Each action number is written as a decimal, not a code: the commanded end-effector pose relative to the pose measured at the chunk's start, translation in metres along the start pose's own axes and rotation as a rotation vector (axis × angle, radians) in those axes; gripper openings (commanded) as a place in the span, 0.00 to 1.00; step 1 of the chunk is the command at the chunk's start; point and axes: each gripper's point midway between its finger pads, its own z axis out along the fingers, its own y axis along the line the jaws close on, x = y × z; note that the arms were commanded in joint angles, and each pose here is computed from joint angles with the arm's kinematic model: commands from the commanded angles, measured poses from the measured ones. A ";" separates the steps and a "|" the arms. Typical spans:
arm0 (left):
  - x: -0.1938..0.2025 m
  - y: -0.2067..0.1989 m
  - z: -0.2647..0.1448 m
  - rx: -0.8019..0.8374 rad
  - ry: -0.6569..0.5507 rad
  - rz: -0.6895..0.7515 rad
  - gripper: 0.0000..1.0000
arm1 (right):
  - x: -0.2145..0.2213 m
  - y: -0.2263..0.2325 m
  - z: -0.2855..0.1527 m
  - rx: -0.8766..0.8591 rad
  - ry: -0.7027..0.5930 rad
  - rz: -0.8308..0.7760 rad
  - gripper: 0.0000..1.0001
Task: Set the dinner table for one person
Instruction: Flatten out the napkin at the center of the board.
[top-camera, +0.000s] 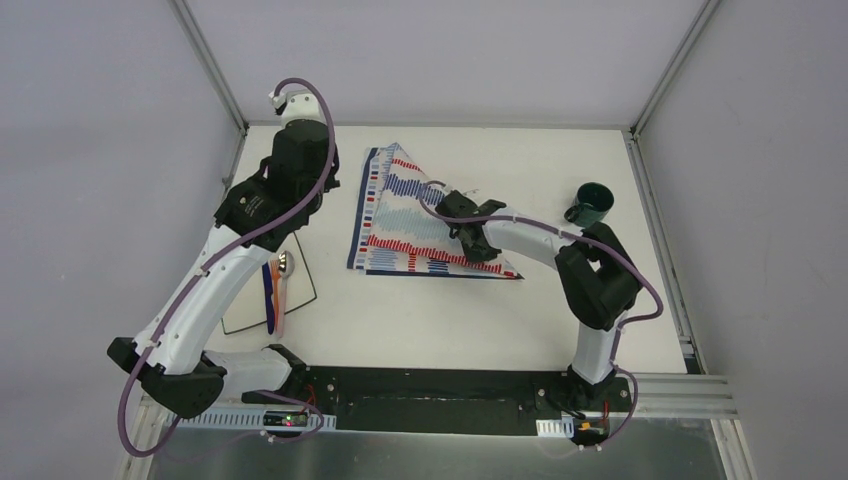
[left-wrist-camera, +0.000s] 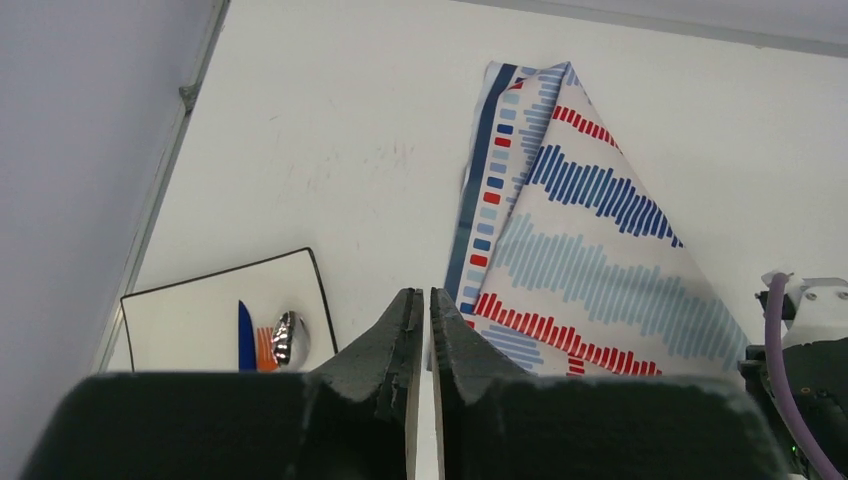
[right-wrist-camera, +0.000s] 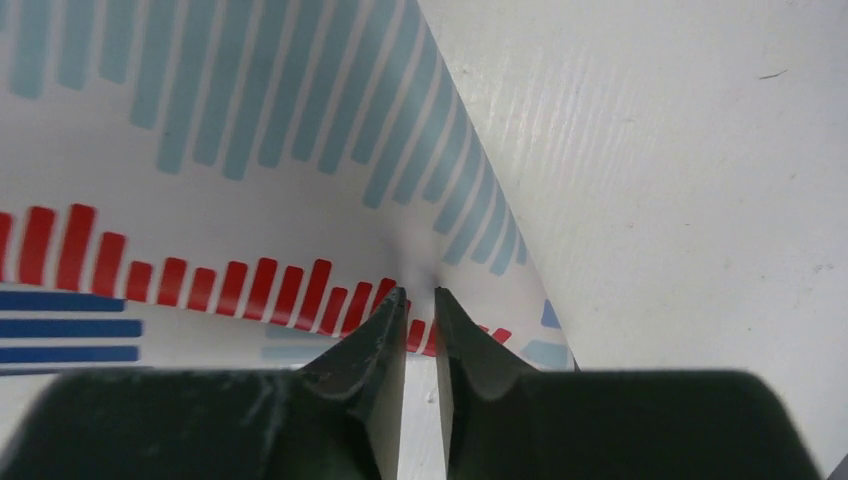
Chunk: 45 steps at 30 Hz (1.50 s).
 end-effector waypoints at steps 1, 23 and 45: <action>-0.022 -0.004 -0.011 0.028 -0.038 -0.014 0.11 | -0.048 0.004 -0.053 -0.008 -0.130 -0.061 0.24; -0.060 0.034 -0.041 -0.076 -0.128 -0.021 0.26 | -0.102 0.196 -0.084 -0.428 -0.172 -0.349 0.57; -0.036 0.044 -0.032 -0.139 -0.133 0.007 0.20 | -0.107 0.189 -0.040 -0.219 -0.194 -0.483 0.59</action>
